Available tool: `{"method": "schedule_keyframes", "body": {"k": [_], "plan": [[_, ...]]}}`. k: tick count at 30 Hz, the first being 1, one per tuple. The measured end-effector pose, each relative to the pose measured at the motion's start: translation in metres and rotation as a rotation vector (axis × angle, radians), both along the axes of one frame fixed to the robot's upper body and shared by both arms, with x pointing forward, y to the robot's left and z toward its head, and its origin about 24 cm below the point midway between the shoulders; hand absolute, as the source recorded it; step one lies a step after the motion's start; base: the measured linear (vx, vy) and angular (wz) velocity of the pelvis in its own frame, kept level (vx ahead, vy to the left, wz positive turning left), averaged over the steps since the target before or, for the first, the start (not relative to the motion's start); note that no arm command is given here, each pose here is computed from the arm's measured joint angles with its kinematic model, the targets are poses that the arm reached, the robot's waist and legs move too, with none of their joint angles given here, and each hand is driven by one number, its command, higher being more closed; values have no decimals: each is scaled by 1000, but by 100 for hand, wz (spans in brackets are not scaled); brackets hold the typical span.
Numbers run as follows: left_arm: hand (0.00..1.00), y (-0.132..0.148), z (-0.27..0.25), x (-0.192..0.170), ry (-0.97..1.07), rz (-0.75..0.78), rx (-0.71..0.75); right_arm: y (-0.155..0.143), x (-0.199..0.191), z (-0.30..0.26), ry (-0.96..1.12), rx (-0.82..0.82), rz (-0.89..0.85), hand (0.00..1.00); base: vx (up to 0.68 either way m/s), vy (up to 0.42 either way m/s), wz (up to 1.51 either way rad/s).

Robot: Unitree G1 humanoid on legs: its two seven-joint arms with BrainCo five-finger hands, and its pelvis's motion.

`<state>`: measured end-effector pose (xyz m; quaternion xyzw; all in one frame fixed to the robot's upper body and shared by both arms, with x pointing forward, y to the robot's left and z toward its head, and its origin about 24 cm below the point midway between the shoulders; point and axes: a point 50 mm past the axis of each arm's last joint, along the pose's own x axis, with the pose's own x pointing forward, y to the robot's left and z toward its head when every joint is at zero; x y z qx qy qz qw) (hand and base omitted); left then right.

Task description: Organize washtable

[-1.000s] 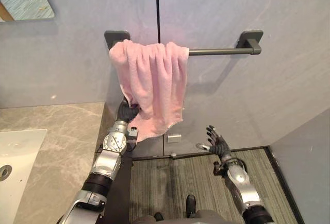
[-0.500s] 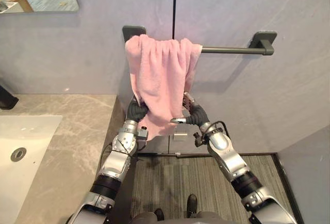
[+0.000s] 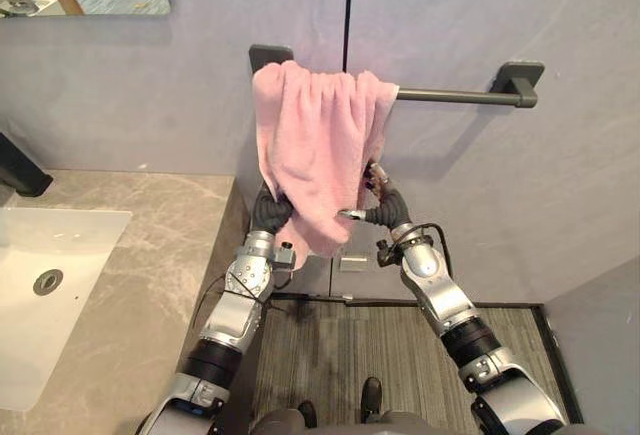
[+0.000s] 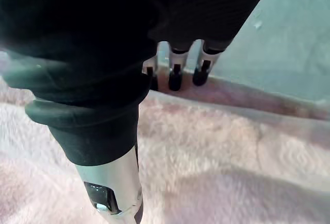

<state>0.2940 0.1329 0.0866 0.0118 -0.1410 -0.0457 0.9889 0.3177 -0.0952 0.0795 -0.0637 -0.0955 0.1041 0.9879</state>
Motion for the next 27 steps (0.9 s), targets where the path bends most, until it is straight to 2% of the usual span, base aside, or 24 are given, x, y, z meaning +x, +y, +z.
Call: {"method": "schedule_keyframes", "body": {"k": [5,8,27], "plan": [[100,0,3,0,-14,5,-6,-8,-6,7,-39,39,-40,0,-1,27,-3],[100,0,3,-1,-12,6,-8,-10,-10,6,-53,9,-50,0,-9,31,-4],[100,-2,-7,-7,25,11,-29,-17,-10,-13,31,-19,-114,0,-1,2,0]]}}
